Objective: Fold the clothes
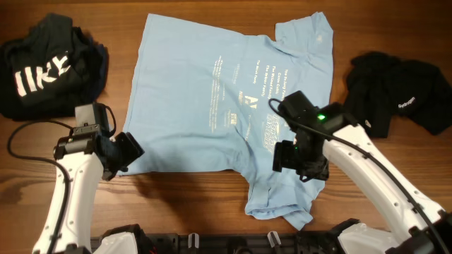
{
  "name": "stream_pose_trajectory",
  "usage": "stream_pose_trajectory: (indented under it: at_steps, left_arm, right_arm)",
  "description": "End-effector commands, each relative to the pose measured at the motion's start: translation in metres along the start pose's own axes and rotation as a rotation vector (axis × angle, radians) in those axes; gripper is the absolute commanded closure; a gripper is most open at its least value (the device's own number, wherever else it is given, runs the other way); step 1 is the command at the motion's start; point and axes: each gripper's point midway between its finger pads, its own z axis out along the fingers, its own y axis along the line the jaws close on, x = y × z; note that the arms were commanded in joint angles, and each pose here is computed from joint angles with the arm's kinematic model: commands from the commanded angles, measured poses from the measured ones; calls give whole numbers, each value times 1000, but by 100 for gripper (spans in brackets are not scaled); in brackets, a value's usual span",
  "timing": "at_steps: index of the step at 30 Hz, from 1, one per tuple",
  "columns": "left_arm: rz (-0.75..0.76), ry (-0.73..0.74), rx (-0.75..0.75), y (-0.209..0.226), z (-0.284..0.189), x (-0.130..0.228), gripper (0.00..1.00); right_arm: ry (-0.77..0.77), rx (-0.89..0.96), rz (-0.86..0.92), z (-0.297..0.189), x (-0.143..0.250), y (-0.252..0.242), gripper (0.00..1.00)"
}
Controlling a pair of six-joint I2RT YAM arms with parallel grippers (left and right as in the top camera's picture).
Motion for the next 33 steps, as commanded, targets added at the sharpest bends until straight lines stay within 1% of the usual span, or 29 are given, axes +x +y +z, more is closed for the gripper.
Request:
stream_pose_trajectory:
  at_steps: [1, 5, 9, 13, 18, 20, 24, 27, 33]
  left_arm:
    - [4, 116, 33, -3, 13, 21, 31]
    - [-15, 200, 41, -1, 26, 38, 31]
    - [-27, 231, 42, -1, 31, 44, 31]
    - [-21, 189, 52, -4, 34, 33, 31]
    - [-22, 132, 73, -10, 36, 20, 33]
    - [-37, 118, 74, -11, 36, 16, 35]
    - [-72, 106, 44, -6, 37, 14, 35]
    - [-74, 106, 19, -1, 37, 15, 38]
    - [-77, 73, -50, 11, 38, 10, 39]
  right_arm:
    - [29, 16, 54, 13, 7, -12, 19]
    - [55, 32, 104, 25, 12, -19, 19]
    - [69, 43, 122, 28, 16, -23, 19]
    - [92, 53, 148, 38, 22, -27, 19]
    - [163, -4, 182, 67, 38, -24, 20]
    - [185, -25, 195, 81, 45, -24, 20]
    - [213, 4, 242, 94, 56, -34, 20]
    - [201, 4, 240, 95, 54, -34, 20]
    - [158, 37, 236, 97, 46, -40, 19]
